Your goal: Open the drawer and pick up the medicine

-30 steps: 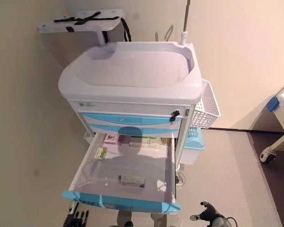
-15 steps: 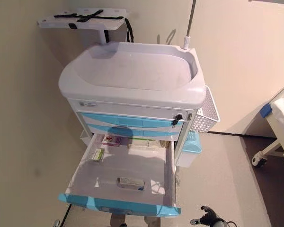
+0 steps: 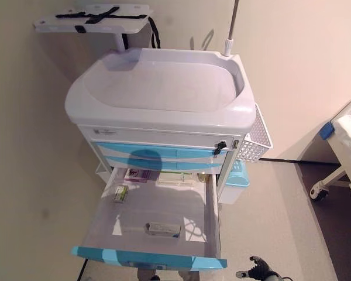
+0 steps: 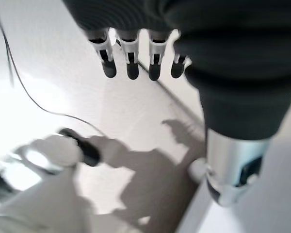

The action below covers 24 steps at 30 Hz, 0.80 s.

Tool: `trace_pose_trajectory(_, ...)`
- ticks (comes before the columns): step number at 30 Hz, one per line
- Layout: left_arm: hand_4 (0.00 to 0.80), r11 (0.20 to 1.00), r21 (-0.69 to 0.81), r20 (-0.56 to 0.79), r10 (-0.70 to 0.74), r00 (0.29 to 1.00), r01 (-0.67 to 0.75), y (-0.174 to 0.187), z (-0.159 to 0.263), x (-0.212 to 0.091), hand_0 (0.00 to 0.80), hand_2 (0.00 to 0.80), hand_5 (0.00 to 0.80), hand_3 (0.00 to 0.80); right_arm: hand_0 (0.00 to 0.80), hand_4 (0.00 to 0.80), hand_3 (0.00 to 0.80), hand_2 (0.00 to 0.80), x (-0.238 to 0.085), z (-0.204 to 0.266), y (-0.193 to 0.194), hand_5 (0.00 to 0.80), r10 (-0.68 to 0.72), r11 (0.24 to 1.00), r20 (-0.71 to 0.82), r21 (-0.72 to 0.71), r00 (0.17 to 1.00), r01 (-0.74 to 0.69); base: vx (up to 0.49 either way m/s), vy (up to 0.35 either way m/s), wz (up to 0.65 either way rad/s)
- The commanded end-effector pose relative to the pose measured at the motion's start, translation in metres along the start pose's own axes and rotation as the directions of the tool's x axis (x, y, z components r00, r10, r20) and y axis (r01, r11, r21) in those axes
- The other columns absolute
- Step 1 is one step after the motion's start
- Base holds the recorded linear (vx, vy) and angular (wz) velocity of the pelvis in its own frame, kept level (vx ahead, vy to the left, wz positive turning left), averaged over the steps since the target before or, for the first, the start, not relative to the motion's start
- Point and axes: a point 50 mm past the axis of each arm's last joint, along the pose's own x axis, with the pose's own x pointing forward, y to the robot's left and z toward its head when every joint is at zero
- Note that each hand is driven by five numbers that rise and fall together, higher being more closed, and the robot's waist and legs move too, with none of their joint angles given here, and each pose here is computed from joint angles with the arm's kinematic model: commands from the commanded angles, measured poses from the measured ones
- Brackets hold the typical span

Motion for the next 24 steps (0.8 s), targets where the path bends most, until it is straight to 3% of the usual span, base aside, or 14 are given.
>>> trace_pose_trajectory(1,0.0,0.986,0.165,0.002,-0.016,1.0,0.016,-0.003,0.004,0.001,0.0,0.0,0.0,0.0,0.0,0.0,0.0,0.0,0.003,0.01,-0.016,0.0,-0.076,0.995,0.031,0.069,0.997,0.074,-0.012,0.038,-0.2)
trace_pose_trajectory(6,0.0,0.895,0.442,-0.001,-0.057,0.998,0.051,-0.011,0.004,0.001,0.0,0.0,0.0,0.0,0.0,0.0,0.0,0.0,-0.002,0.012,-0.05,0.0,-0.173,0.977,0.089,0.142,0.981,0.16,-0.009,0.039,-0.24)
trace_pose_trajectory(11,0.0,0.846,0.529,-0.022,-0.074,0.997,0.074,-0.015,0.0,0.001,0.0,0.0,0.0,0.0,0.0,0.0,0.0,0.0,-0.013,0.038,-0.082,0.0,-0.246,0.952,0.25,0.242,0.936,0.186,-0.022,0.042,-0.19)
trace_pose_trajectory(13,0.0,0.796,0.599,-0.026,-0.085,0.996,0.084,-0.016,-0.002,0.0,0.0,0.0,0.0,0.0,0.0,0.0,0.0,0.0,-0.038,0.077,-0.112,0.0,-0.308,0.94,0.473,0.284,0.826,0.188,-0.036,0.047,-0.14)
trace_pose_trajectory(14,0.0,0.795,0.6,-0.027,-0.086,0.996,0.085,-0.016,-0.002,0.0,0.0,0.0,0.0,0.0,0.0,0.0,0.0,0.0,-0.038,0.077,-0.112,0.0,-0.308,0.94,0.471,0.284,0.826,0.189,-0.031,0.035,-0.37)
trace_pose_trajectory(15,0.0,0.788,0.609,-0.026,-0.092,0.995,0.089,-0.017,-0.002,0.0,0.0,0.0,0.0,0.0,0.0,0.0,0.0,0.0,-0.05,0.09,-0.119,0.0,-0.313,0.943,0.549,0.278,0.775,0.185,-0.036,0.057,-0.37)
trace_pose_trajectory(16,0.0,0.764,0.639,-0.022,-0.102,0.995,0.092,-0.017,-0.002,0.0,0.0,0.0,0.0,0.0,0.0,0.0,0.0,0.0,-0.075,0.113,-0.13,0.0,-0.288,0.955,0.686,0.259,0.668,0.146,-0.036,0.057,-0.32)
trace_pose_trajectory(17,0.0,0.763,0.64,-0.022,-0.102,0.995,0.093,-0.017,-0.002,0.0,0.0,0.0,0.0,0.0,0.0,0.0,0.0,0.0,-0.075,0.112,-0.13,0.0,-0.288,0.955,0.685,0.259,0.669,0.146,-0.045,0.06,-0.32)
trace_pose_trajectory(18,0.0,0.772,0.629,-0.013,-0.104,0.994,0.089,-0.016,0.0,0.0,0.0,0.0,0.0,0.0,0.0,0.0,0.0,0.0,-0.1,0.132,-0.133,0.0,-0.225,0.974,0.794,0.204,0.565,0.101,-0.02,0.021,-0.31)
trace_pose_trajectory(19,0.0,0.772,0.629,-0.014,-0.105,0.994,0.09,-0.016,-0.001,0.0,0.0,0.0,0.0,0.0,0.0,0.0,0.0,0.0,-0.101,0.131,-0.133,0.0,-0.225,0.974,0.793,0.204,0.566,0.101,-0.028,0.024,-0.27)
trace_pose_trajectory(22,0.0,0.772,0.629,-0.008,-0.103,0.995,0.085,-0.011,0.001,0.0,0.0,0.0,0.0,0.0,0.0,0.0,0.0,0.0,-0.144,0.163,-0.132,0.0,-0.066,0.997,0.924,0.077,0.376,-0.015,-0.015,0.004,-0.04)
trace_pose_trajectory(23,0.0,0.772,0.629,-0.008,-0.103,0.995,0.085,-0.011,0.001,0.0,0.0,0.0,0.0,0.0,0.0,0.0,0.0,0.0,-0.144,0.163,-0.132,0.0,-0.065,0.997,0.924,0.076,0.376,-0.015,0.0,0.0,0.0)
trace_pose_trajectory(24,0.0,0.764,0.639,0.001,-0.11,0.994,0.084,-0.011,0.003,0.0,0.0,0.0,0.0,0.0,0.0,0.0,0.0,0.0,-0.162,0.179,-0.127,0.0,0.023,0.996,0.96,0.002,0.28,-0.088,0.0,0.0,0.0)
